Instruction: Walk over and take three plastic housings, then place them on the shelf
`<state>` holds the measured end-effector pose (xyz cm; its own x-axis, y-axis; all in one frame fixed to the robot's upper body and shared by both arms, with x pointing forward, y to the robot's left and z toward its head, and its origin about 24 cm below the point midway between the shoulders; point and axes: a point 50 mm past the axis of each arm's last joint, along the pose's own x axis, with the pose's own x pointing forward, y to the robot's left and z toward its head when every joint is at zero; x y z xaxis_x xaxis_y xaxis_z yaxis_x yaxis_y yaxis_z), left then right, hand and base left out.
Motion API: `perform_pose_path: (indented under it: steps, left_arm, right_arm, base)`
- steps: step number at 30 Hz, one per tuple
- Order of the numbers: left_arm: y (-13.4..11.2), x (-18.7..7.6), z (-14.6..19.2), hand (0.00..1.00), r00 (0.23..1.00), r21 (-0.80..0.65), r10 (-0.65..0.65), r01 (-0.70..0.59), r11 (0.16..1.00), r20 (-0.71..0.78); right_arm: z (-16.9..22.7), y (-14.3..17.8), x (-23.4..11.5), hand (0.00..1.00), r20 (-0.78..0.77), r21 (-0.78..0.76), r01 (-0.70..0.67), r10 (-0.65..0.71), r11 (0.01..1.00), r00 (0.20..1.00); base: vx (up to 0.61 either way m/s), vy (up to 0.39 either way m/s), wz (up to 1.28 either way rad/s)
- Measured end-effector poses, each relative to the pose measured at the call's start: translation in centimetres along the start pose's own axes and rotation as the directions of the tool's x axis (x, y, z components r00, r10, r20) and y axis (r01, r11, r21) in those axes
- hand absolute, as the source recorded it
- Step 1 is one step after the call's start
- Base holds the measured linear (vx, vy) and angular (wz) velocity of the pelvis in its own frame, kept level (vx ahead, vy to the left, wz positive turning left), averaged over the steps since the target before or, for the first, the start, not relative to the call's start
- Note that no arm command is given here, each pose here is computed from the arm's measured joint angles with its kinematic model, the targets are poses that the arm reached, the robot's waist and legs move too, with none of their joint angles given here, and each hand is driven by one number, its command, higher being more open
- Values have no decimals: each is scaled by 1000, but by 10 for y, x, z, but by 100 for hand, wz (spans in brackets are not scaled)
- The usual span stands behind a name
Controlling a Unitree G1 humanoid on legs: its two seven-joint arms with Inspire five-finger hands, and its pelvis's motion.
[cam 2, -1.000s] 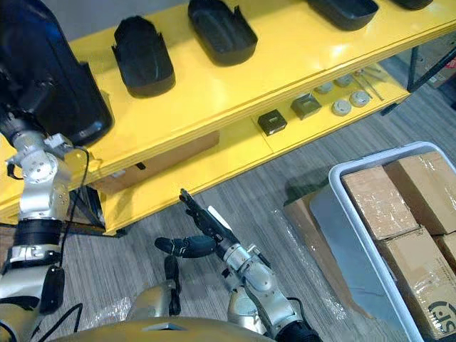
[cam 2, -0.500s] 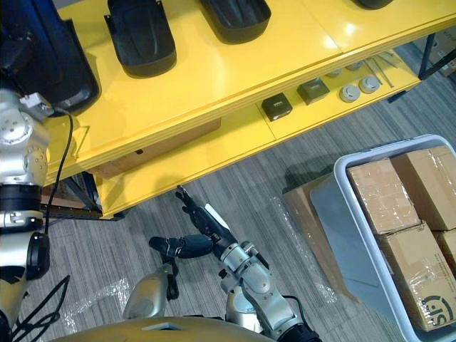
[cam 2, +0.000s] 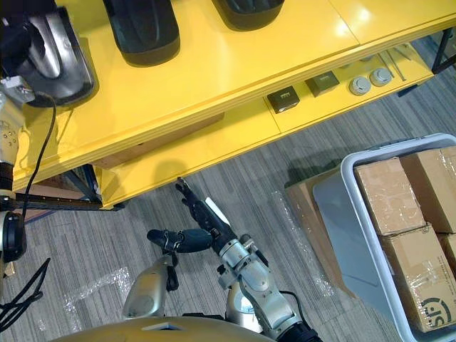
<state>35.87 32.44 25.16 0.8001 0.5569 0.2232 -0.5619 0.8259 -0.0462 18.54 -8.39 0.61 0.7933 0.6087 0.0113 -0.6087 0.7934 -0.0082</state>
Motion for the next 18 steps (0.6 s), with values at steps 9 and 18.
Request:
perform_pose_path:
  steps: [9,18]
  left_arm:
    - [22,5,-21,0,990,7,-29,30,1000,-138]
    - [47,6,-27,0,984,-4,-8,8,1000,-177]
  right_arm:
    - [-27,-7,-11,100,-154,52,144,-135,988,979]
    - [-111,-73,-88,100,-605,-70,505,-439,860,664]
  base:
    - [3,2,0]
    - [25,12,-3]
